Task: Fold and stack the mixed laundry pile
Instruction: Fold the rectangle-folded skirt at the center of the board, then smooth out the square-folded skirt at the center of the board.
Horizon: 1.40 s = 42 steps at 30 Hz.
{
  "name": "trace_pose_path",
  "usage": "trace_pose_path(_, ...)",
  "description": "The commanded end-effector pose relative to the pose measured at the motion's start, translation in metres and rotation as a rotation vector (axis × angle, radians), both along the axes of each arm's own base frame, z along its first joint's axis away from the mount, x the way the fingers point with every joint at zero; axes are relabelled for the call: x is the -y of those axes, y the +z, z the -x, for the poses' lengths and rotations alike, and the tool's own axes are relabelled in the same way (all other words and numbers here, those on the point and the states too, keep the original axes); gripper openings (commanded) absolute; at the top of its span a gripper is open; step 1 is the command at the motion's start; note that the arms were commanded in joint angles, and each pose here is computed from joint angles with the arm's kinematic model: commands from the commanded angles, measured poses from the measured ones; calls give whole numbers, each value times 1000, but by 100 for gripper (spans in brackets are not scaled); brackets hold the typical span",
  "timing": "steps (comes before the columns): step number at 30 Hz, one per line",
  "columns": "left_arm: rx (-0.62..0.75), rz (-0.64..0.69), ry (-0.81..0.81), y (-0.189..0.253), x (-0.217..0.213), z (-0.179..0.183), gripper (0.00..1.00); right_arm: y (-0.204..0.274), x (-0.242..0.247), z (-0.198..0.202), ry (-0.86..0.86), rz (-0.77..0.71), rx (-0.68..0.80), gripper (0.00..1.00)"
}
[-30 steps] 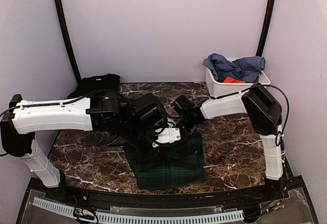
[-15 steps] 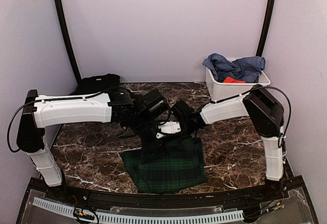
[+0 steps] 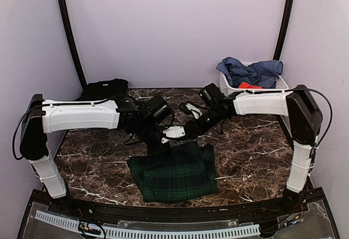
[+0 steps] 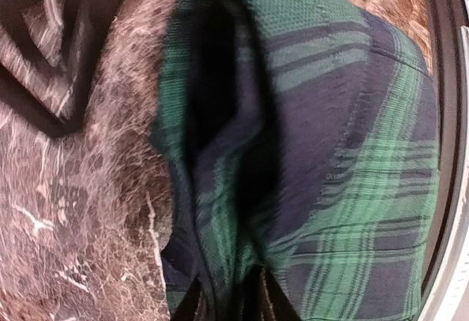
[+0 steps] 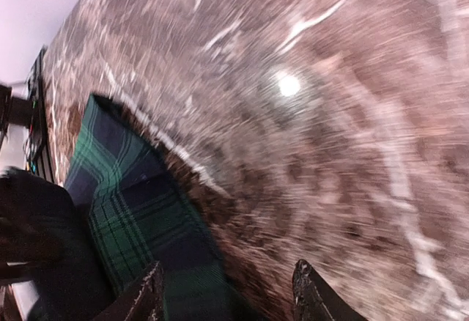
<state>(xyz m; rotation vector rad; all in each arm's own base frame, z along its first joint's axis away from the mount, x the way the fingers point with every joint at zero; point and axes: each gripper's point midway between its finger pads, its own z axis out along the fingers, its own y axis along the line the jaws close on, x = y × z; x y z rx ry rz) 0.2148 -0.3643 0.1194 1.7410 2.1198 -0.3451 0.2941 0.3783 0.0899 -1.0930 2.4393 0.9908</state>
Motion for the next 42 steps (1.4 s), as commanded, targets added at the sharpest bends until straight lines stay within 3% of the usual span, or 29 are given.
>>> trace_pose_path(1, 39, 19, 90, -6, -12, -34, 26, 61, 35, -37, -161, -42, 102, 58)
trace_pose_path(6, 148, 11, 376, 14, -50, -92, 36, 88, 59, -18, -208, -74, 117, 60)
trace_pose_path(8, 162, 77, 501, 31, -63, -102, 41, 95, 69, -5, -230, -95, 116, 60)
trace_pose_path(10, 143, 229, 570, 66, -71, -91, 43, 105, 77, 20, -228, -155, 99, 59)
trace_pose_path(14, -69, 493, 615, 85, -68, -43, 47, 125, 71, 76, -120, -275, 77, 54)
trace_pose_path(15, -158, 534, 614, 79, -63, -27, 47, 127, 65, 92, -79, -289, 67, 54)
trace_pose_path(20, -356, 619, 610, 59, -49, 21, 50, 108, 39, 128, 21, -297, -28, 52)
trace_pose_path(24, -440, 629, 572, 41, -20, 35, 50, 75, 14, 125, 28, -256, -95, 49)
trace_pose_path(29, -489, 585, 635, -3, -6, 22, 49, 25, -2, 105, -4, -179, -132, 46)
trace_pose_path(38, -453, 442, 924, -85, -60, -49, 48, -87, 32, 38, -225, 67, -177, 45)
trace_pose_path(42, -398, 472, 913, -68, -61, -79, 50, -87, 33, 20, -238, 50, -160, 45)
